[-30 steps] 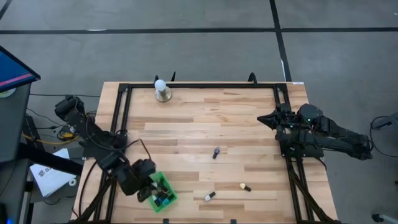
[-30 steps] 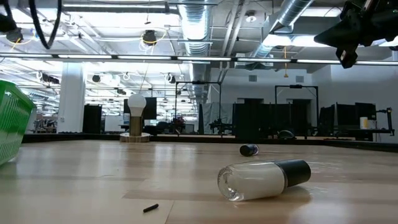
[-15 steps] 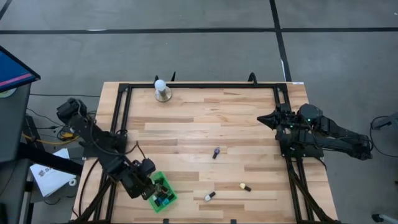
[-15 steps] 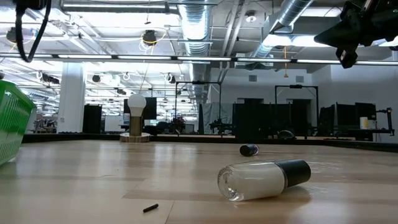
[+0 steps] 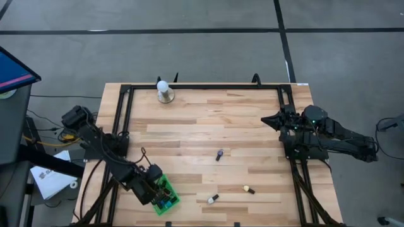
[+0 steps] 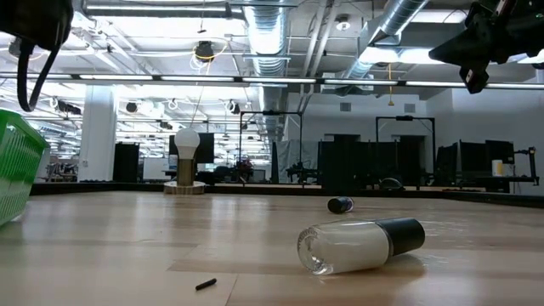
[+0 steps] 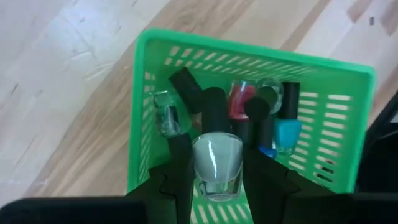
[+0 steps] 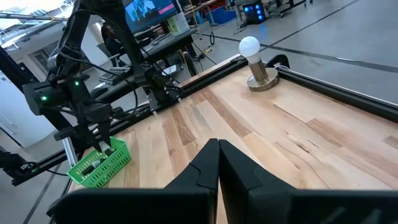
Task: Pick & Place Nail Polish
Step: Put the top black white nail polish into the green basket
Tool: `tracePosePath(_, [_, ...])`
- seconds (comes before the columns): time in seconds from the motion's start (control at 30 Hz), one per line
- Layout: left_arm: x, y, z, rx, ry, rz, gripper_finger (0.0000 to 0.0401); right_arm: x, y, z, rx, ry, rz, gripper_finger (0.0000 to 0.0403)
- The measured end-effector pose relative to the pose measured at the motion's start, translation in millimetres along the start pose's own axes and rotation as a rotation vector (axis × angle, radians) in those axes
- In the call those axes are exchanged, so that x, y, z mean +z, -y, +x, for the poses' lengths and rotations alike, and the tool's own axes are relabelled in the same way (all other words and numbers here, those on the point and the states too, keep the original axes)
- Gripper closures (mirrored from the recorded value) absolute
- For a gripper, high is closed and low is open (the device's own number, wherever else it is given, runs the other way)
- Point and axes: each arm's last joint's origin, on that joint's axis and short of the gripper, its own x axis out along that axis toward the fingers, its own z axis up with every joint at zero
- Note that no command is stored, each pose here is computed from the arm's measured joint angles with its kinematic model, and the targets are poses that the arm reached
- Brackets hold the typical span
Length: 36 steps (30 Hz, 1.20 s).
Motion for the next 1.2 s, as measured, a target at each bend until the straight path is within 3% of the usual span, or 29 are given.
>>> tracePosePath(1.2, [11.8, -1.0, 4.8, 0.019, 0.03, -0.043, 0.0297, -0.1, 0.0, 0.0, 0.0, -0.001, -0.004, 0.0403])
